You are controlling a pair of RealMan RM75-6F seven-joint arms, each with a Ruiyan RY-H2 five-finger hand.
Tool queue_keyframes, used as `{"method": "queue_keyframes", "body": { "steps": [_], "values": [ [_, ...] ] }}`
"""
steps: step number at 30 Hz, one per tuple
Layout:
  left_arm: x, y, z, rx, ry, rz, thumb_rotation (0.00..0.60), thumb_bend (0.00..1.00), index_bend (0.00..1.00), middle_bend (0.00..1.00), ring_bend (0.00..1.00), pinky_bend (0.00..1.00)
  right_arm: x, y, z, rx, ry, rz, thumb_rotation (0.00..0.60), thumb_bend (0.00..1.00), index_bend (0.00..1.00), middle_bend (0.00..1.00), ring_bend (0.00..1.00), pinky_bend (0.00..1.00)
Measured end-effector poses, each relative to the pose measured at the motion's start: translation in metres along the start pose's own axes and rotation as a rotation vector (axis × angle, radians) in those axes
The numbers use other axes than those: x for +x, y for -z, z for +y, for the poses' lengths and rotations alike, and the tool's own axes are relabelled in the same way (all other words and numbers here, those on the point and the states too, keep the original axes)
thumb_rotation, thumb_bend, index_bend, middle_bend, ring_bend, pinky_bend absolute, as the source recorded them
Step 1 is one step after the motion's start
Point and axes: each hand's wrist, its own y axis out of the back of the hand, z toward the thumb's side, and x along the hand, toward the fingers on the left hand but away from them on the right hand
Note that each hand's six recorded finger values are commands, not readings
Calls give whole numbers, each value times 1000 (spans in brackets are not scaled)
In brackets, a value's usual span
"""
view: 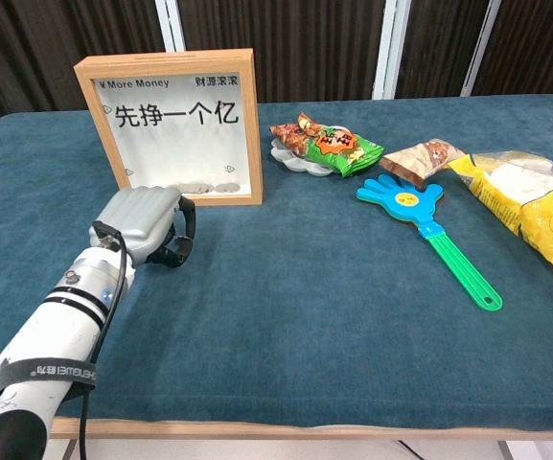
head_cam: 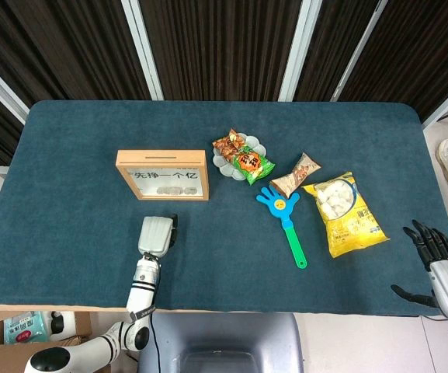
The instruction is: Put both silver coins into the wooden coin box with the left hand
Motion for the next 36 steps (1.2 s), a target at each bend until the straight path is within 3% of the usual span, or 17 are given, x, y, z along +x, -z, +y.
{"method": "queue_keyframes", "body": {
  "steps": [15, 23, 27, 31, 36],
  "values": [
    [2, 2, 6, -2, -20, 3, 600, 468, 640, 1000, 1000, 1000, 0, 0, 0, 0, 1, 0, 600, 154, 0, 0, 0, 0],
    [-2, -5, 34, -82, -73, -26, 600, 485, 642, 1000, 1000, 1000, -1, -1, -1, 3, -3, 2, 600, 154, 0, 0, 0, 0],
    [-7, -21, 65, -165, -87, -50, 600, 497, 633, 1000, 1000, 1000, -2, -4, -4, 7, -12, 12, 600, 154, 0, 0, 0, 0],
    [-13, -37, 118, -236, -105, -71, 600, 494, 624, 1000, 1000, 1000, -2, -7, -5, -1, -13, 21, 600, 154, 0, 0, 0, 0],
    [-12, -34, 189, -233, -139, -38, 600, 493, 621, 1000, 1000, 1000, -3, -7, -5, -7, -20, 26, 600, 154, 0, 0, 0, 0]
  ]
}}
